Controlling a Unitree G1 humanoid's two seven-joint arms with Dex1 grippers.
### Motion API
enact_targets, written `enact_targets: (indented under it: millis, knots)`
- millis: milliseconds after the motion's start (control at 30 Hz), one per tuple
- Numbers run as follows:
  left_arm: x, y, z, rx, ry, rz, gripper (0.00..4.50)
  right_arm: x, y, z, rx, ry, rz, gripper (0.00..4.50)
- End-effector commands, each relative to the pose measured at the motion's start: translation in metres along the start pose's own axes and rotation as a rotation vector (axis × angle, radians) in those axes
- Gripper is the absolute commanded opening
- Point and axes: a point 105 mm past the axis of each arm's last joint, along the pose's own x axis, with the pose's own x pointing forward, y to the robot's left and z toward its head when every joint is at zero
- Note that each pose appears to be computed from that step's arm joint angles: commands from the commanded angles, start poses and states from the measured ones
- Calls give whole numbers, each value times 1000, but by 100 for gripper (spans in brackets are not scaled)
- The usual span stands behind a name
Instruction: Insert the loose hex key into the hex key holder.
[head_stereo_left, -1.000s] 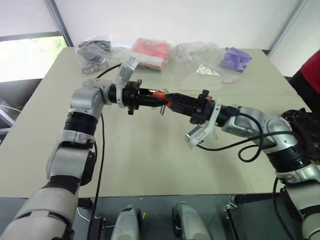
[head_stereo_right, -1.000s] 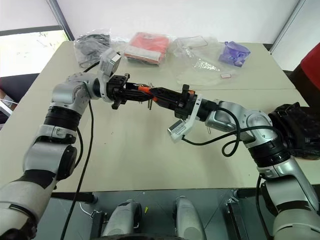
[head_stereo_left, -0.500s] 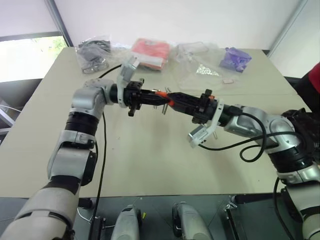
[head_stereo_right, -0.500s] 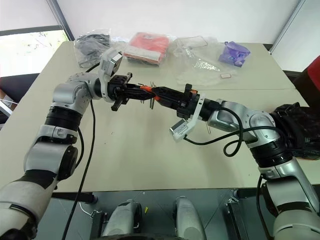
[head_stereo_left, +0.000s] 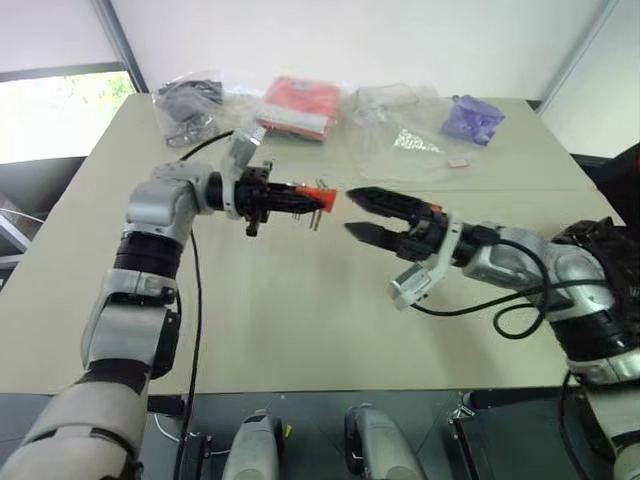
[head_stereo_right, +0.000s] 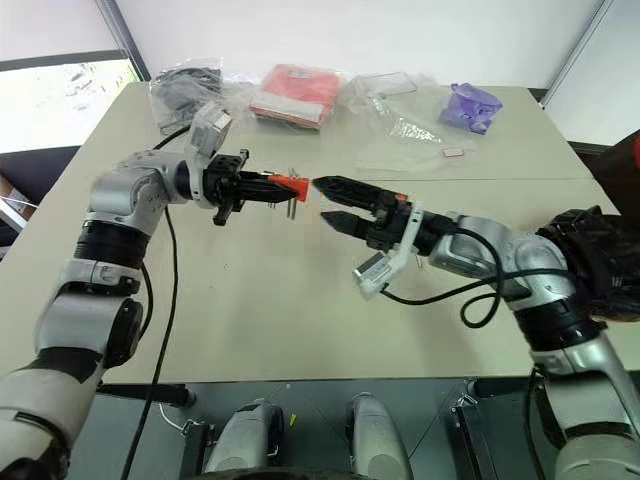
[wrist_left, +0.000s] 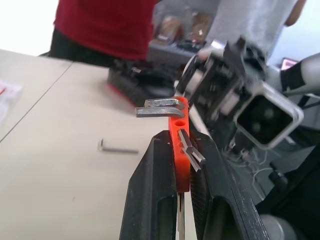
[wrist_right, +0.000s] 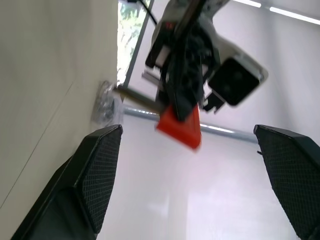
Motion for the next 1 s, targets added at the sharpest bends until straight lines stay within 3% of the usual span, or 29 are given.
enact_targets:
  millis: [33,200,267,433,633,733,1000]
  knots:
    - [-11,3,8,133,12,93,0,-25,-13,-39,328,296,-63,442]
    - [-7,-4,5,174,-10,135,0,-40,24,-50,1170,638,-52,442]
    - [-1,-9,4,167,-40,143,0,-38,39,-32,1485,699,75,442]
    - [11,-16,0,143,-90,155,0,-41,53,-14,1941,872,197,442]
    - [21,-21,-6,130,-108,164,0,-51,76,-24,2035,1032,165,442]
    - [21,-21,-9,122,-124,182,0,-69,94,-37,1946,1253,139,442]
    - [21,-21,-15,109,-139,228,0,-62,116,-44,1966,1340,119,442]
